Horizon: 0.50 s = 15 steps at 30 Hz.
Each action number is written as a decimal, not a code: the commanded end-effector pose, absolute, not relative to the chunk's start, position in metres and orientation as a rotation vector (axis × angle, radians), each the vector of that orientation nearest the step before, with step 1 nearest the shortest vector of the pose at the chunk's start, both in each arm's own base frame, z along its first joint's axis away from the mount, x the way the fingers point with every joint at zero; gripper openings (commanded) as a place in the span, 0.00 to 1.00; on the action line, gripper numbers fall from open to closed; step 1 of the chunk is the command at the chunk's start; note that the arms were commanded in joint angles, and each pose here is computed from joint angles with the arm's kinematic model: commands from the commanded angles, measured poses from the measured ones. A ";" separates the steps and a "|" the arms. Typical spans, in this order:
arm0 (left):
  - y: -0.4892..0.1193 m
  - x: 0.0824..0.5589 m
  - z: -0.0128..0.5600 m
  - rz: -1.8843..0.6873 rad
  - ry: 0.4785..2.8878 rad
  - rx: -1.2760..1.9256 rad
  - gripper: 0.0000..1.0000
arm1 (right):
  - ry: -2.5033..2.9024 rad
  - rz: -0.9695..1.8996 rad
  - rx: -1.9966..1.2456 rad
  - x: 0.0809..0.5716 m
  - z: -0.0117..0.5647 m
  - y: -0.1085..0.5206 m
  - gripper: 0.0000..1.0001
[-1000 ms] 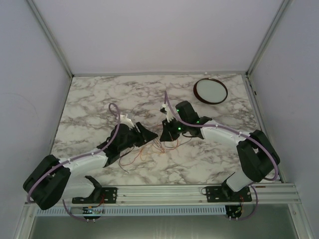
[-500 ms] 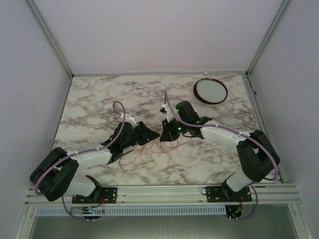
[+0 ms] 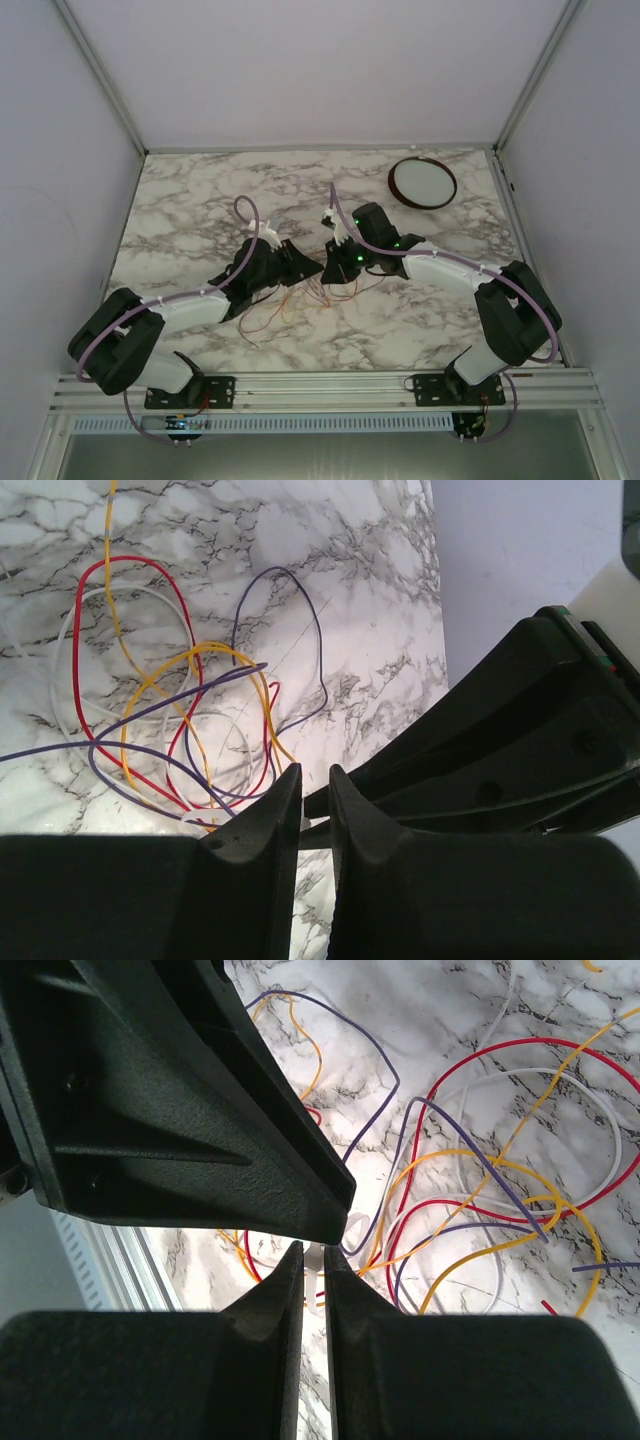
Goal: Zip-tie the wires
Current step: Tie the cable at the center of the board.
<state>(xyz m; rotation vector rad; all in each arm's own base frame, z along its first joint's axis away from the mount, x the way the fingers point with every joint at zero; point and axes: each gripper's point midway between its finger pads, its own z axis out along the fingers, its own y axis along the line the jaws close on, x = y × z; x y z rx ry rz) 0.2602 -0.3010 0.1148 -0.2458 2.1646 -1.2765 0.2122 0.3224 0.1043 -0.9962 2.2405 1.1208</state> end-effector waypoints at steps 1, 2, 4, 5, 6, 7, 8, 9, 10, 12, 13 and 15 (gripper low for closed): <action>-0.306 0.263 0.121 -1.260 2.163 -0.185 0.17 | 2.198 1.105 -0.997 0.218 0.113 0.328 0.02; -0.306 0.263 0.120 -1.250 2.170 -0.177 0.17 | 2.203 1.101 -0.993 0.219 0.113 0.328 0.02; -0.306 0.263 0.117 -1.227 2.186 -0.166 0.17 | 2.201 1.098 -0.991 0.219 0.113 0.328 0.02; -0.305 0.262 0.115 -1.219 2.192 -0.165 0.17 | 2.200 1.097 -0.991 0.219 0.113 0.328 0.02; -0.305 0.263 0.115 -1.214 2.193 -0.166 0.17 | 2.201 1.097 -0.990 0.219 0.113 0.328 0.02; -0.304 0.263 0.113 -1.204 2.199 -0.168 0.17 | 2.200 1.097 -0.989 0.219 0.114 0.328 0.02; -0.303 0.263 0.112 -1.196 2.201 -0.171 0.17 | 2.202 1.096 -0.988 0.219 0.113 0.328 0.02; -0.302 0.263 0.111 -1.190 2.203 -0.175 0.18 | 2.202 1.096 -0.988 0.219 0.114 0.327 0.02; -0.301 0.263 0.110 -1.185 2.205 -0.179 0.19 | 2.204 1.093 -0.985 0.219 0.113 0.327 0.02; -0.300 0.262 0.109 -1.183 2.209 -0.186 0.21 | 2.204 1.089 -0.979 0.220 0.113 0.327 0.02; -0.299 0.262 0.109 -1.182 2.209 -0.191 0.21 | 2.206 1.088 -0.978 0.220 0.113 0.327 0.02; -0.300 0.261 0.109 -1.188 2.209 -0.194 0.21 | 2.207 1.087 -0.977 0.221 0.113 0.327 0.02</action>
